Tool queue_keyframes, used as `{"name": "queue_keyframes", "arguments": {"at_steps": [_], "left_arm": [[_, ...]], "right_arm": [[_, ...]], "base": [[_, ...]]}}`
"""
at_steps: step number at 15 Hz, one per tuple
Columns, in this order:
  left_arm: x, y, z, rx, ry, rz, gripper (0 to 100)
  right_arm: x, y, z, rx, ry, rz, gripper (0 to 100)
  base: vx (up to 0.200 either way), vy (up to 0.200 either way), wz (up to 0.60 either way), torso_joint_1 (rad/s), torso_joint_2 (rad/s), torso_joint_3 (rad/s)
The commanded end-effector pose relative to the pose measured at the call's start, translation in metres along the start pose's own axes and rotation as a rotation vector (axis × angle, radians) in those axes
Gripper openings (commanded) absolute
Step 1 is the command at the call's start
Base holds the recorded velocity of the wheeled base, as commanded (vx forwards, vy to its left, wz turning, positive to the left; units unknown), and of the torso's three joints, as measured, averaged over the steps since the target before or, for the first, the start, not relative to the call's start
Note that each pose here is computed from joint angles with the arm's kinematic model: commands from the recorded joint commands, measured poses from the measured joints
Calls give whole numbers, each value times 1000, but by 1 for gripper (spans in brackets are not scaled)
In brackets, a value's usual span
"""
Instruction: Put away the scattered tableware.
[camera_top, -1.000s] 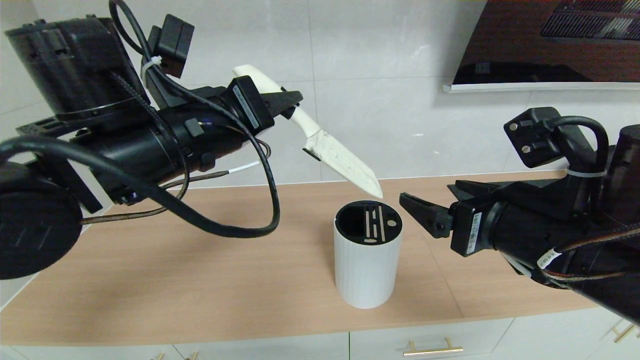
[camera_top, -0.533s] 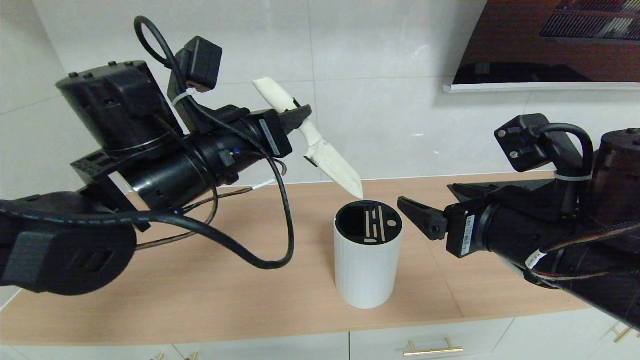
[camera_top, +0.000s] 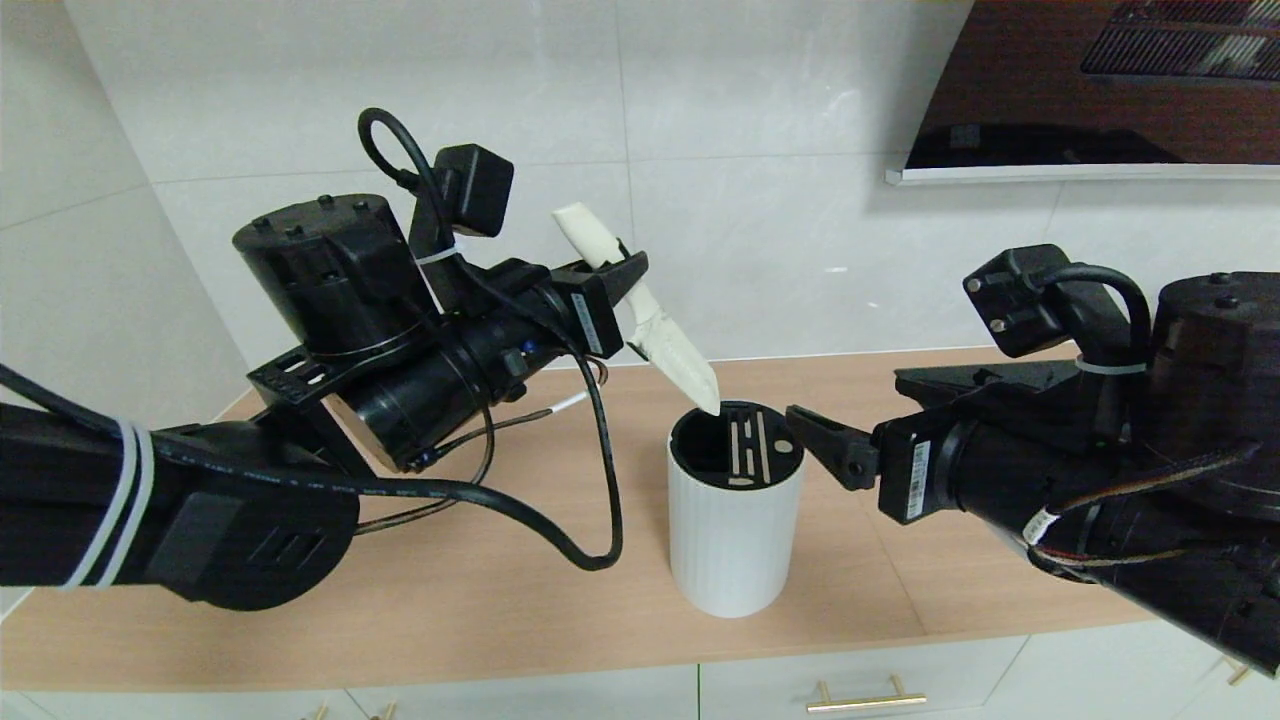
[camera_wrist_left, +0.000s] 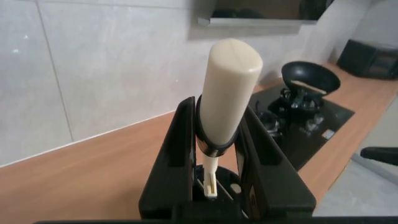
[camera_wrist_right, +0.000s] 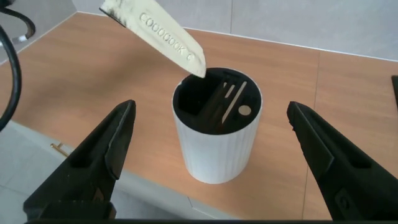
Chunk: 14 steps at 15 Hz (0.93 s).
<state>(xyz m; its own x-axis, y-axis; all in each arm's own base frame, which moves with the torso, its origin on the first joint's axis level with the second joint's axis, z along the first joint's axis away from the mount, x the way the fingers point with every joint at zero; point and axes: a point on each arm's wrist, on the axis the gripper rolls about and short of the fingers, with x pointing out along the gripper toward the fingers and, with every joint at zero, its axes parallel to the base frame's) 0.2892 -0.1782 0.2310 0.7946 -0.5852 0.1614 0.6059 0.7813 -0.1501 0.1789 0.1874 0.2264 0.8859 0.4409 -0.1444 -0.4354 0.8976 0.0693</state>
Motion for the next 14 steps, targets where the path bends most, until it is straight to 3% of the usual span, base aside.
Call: {"name": "queue_keyframes", "arguments": {"at_steps": [1, 4, 9, 14], "left_arm": [[2, 0, -9, 27, 28, -2, 0], [-2, -5, -18, 96, 62, -14, 0], [-2, -12, -25, 93, 91, -31, 0], [0, -15, -44, 85, 199, -37, 0]], "right_arm": [[3, 1, -3, -4, 9, -1, 100], [4, 1, -3, -5, 12, -1, 100], [6, 2, -5, -8, 19, -2, 100], [9, 3, -8, -13, 32, -2, 100]], "base": [[0, 0, 0, 0, 0, 0], [0, 0, 0, 0, 0, 0], [0, 0, 0, 0, 0, 0], [0, 0, 0, 0, 0, 0]]}}
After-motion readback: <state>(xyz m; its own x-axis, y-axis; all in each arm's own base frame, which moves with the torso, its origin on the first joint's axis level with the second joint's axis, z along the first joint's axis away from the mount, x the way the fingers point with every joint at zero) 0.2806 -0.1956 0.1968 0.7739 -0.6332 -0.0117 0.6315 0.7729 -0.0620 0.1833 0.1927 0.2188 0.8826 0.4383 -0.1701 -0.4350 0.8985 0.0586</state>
